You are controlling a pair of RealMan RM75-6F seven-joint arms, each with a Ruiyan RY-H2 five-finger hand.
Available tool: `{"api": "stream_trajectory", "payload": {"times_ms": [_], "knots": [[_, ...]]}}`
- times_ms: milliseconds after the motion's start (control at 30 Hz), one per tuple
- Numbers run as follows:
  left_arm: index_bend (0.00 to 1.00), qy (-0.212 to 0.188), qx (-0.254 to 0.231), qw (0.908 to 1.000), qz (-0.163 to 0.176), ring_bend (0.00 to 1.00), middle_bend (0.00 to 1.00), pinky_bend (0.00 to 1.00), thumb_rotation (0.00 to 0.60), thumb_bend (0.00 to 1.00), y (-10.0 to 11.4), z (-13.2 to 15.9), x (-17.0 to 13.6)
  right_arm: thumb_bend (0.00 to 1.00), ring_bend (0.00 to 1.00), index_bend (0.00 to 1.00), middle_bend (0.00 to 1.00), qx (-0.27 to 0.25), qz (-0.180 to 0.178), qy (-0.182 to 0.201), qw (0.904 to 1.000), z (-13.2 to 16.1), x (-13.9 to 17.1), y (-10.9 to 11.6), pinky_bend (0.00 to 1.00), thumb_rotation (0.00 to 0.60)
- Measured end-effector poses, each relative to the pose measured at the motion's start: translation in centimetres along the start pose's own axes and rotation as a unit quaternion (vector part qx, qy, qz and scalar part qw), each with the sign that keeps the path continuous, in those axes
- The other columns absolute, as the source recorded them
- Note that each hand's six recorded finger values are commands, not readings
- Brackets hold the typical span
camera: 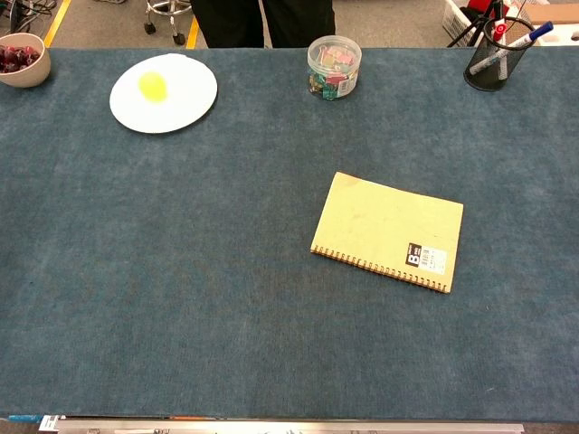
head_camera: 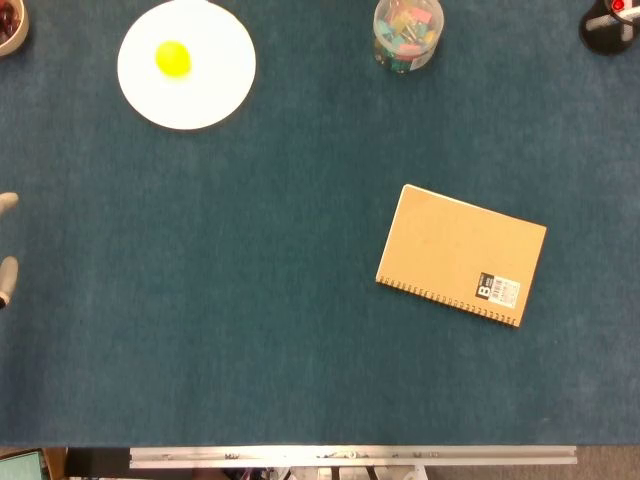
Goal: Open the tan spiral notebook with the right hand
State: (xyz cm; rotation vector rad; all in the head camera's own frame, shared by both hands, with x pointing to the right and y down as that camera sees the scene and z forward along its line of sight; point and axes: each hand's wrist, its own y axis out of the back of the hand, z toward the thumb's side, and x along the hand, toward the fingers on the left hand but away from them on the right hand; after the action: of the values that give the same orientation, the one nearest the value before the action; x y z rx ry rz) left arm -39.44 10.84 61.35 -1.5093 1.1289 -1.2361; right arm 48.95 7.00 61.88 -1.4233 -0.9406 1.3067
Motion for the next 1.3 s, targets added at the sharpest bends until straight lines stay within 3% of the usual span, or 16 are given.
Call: {"api": "stream_trajectory", "payload": {"times_ms": [467,767,967,1300], "knots": [[0.20,-0.001,0.001,1.0000,0.001,0.14,0.14,0.19,0.600,0.40,0.1,0.0,-0.2,0.08,0.09,0.28,0.23,-0.001,0.000,0.019,0.9998,0.9,-0.4,0.0,0.12,0.600],[0.20,-0.002,0.000,1.0000,0.003,0.14,0.14,0.19,0.600,0.40,0.2,0.1,-0.2,0.09,0.09,0.28,0.23,-0.001,0.021,0.081,0.9965,3.9,-1.7,-0.3,0.12,0.600],[0.20,-0.005,0.000,1.0000,0.003,0.14,0.14,0.19,0.600,0.40,0.3,0.4,-0.3,0.11,0.09,0.28,0.26,-0.005,0.052,0.150,0.9873,7.5,-2.6,-1.0,0.12,0.600],[0.20,-0.005,0.001,1.0000,-0.005,0.14,0.14,0.19,0.600,0.40,-0.1,0.5,-0.5,0.11,0.11,0.28,0.33,-0.010,0.117,0.263,0.9577,13.8,-3.1,-3.0,0.12,0.600]]}}
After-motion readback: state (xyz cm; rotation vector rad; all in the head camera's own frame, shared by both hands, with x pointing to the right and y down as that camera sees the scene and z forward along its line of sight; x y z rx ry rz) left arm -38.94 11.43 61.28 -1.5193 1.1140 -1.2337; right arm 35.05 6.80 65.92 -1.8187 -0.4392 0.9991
